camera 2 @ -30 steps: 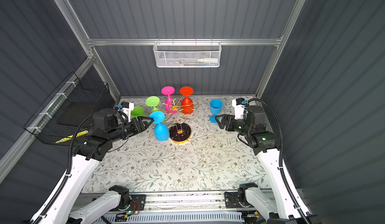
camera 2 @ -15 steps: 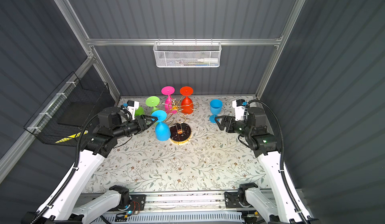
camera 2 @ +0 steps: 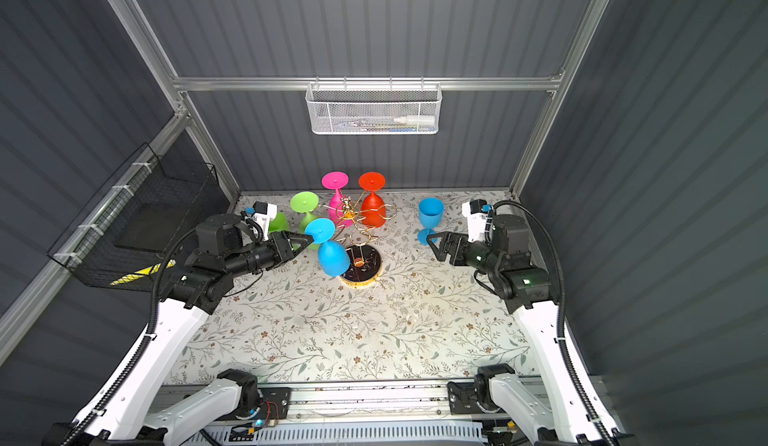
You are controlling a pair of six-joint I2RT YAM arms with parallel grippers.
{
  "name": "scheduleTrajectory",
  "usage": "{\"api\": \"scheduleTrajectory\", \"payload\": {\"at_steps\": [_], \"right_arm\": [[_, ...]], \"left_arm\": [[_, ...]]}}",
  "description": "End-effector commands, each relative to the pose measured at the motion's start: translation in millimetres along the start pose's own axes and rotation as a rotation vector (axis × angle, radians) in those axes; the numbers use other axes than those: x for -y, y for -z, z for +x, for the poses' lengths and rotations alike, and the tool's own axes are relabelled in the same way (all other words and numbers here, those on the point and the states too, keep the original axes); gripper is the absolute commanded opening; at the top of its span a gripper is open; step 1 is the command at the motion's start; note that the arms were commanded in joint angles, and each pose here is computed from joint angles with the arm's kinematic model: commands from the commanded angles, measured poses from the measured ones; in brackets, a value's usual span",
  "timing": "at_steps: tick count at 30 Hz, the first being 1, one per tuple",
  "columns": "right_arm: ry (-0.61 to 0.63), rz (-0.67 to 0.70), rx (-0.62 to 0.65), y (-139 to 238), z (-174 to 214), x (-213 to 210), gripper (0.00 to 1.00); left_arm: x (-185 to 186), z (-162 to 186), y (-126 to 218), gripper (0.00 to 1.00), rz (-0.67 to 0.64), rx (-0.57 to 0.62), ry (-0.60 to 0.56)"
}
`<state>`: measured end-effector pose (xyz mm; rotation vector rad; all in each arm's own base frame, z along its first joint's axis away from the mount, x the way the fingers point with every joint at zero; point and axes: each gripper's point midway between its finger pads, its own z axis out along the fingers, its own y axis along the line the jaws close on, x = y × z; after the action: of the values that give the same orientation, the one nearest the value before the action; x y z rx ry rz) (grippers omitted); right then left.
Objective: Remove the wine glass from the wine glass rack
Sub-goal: 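Position the left gripper around the stem of the second cyan glass on the rack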
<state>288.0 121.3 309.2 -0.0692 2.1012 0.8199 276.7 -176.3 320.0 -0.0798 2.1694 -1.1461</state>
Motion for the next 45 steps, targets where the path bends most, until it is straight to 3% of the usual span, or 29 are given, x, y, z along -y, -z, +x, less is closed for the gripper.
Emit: {"api": "scheduleTrajectory", "payload": {"at_steps": [1,12,22,28,35,45], "right_arm": [[-0.003,-0.024,0.004,0,0,-4,0.90],[-0.004,-0.027,0.005,1,-1,-5,0.92],[-0.002,-0.021,0.004,2,0,-4,0.94],[-0.002,-0.022,0.003,2,0,-4,0.95],[-0.007,-0.025,0.002,1,1,-4,0.97],[-0.008,-0.034,0.000,1,1,-6,0.99]], "left_arm": [[-6,1,9,0.59,-0.049,0.008,-0.024],[7,-14,-3,0.68,0.047,0.057,-0.018],[-4,-8,-19,0.66,0.052,0.012,0.019],[-6,-10,-12,0.54,0.016,0.037,-0.001],[-8,-10,-3,0.28,-0.022,0.054,-0.019],[-5,-14,9,0.17,-0.043,0.087,-0.020]]}}
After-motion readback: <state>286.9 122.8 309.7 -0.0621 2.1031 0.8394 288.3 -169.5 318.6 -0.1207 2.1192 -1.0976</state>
